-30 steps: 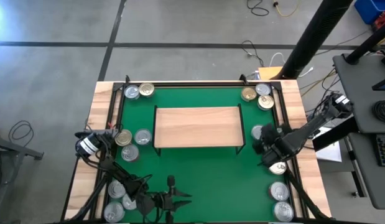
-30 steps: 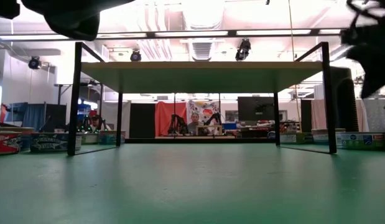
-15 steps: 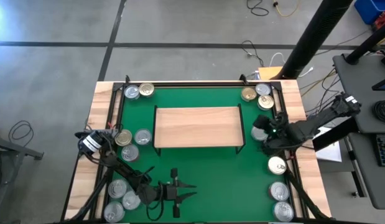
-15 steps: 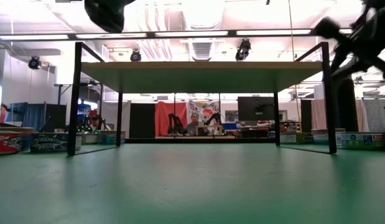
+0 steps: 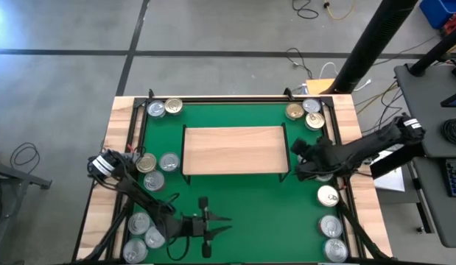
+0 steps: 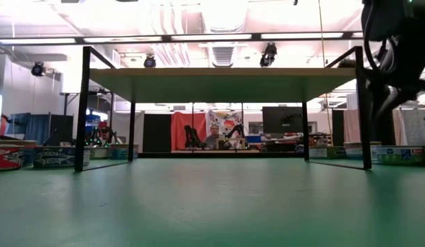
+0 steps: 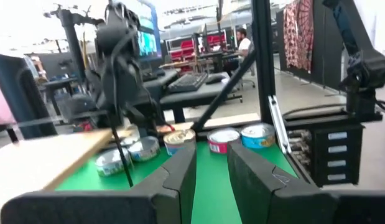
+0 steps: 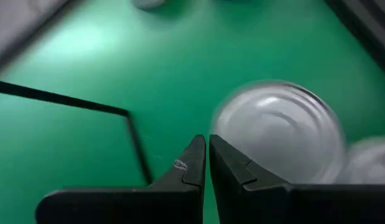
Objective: Stack canned seafood by type on shelf
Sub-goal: Put the top green tuna can into the shelf
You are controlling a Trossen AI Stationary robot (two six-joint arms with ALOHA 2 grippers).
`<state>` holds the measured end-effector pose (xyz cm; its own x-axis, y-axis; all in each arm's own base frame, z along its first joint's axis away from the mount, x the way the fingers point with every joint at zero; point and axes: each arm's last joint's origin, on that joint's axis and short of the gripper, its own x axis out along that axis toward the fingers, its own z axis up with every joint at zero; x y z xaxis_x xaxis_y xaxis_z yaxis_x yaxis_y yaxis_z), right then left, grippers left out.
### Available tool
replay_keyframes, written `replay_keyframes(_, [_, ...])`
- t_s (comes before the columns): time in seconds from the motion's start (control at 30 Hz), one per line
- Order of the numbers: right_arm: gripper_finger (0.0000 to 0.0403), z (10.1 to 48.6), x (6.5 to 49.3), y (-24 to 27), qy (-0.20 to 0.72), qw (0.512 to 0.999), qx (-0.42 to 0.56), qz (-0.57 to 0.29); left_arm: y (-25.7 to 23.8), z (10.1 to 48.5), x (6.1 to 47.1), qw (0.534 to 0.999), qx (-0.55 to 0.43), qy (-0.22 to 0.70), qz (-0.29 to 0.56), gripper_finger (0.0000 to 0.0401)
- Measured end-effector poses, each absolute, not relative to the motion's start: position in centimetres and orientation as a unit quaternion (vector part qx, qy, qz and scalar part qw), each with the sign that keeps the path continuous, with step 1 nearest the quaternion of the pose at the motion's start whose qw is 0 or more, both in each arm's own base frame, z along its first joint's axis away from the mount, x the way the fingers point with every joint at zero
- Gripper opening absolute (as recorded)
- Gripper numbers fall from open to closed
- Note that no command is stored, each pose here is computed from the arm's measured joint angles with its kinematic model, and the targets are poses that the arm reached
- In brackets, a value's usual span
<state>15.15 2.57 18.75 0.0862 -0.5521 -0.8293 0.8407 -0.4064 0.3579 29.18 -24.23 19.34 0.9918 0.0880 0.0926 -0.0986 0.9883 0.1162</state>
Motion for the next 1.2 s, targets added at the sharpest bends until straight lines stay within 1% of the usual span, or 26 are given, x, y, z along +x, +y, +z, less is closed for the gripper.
replay_keyframes(0.1, [0.0013,18.3,15.4,2.8,0.186,0.514,0.501,-0.671,-24.6,20.4,28.5,0.995,0.068,-0.053,0.040,0.0077])
replay_keyframes(0.2, [0.0013,17.7,15.3,3.0,0.249,0.506,0.465,-0.682,-25.1,21.0,27.8,0.994,0.089,-0.058,0.030,0.0077])
replay_keyframes(0.37, [0.0013,16.5,15.8,3.2,0.281,0.512,0.427,-0.690,-25.7,21.6,27.0,0.993,0.095,-0.063,0.021,0.0077])
replay_keyframes(0.63, [0.0013,14.1,16.6,3.6,0.341,0.499,0.360,-0.710,-26.0,21.5,26.6,0.993,0.097,-0.057,0.023,0.0077])
replay_keyframes(0.77, [0.0013,13.8,17.1,4.2,0.388,0.508,0.335,-0.692,-26.0,21.4,26.5,0.993,0.097,-0.050,0.044,0.0077])
replay_keyframes(0.97, [0.0013,14.7,17.4,6.7,0.462,0.531,0.327,-0.630,-26.5,21.3,26.1,0.993,0.101,-0.048,0.035,0.0077])
replay_keyframes(1.03, [0.0013,14.8,17.2,7.7,0.473,0.539,0.326,-0.616,-26.8,21.2,25.8,0.993,0.111,-0.049,0.014,0.0077])
replay_keyframes(1.2, [0.0013,14.9,16.8,10.6,0.484,0.562,0.321,-0.588,-28.2,21.2,25.0,0.981,0.138,-0.076,-0.113,0.0077])
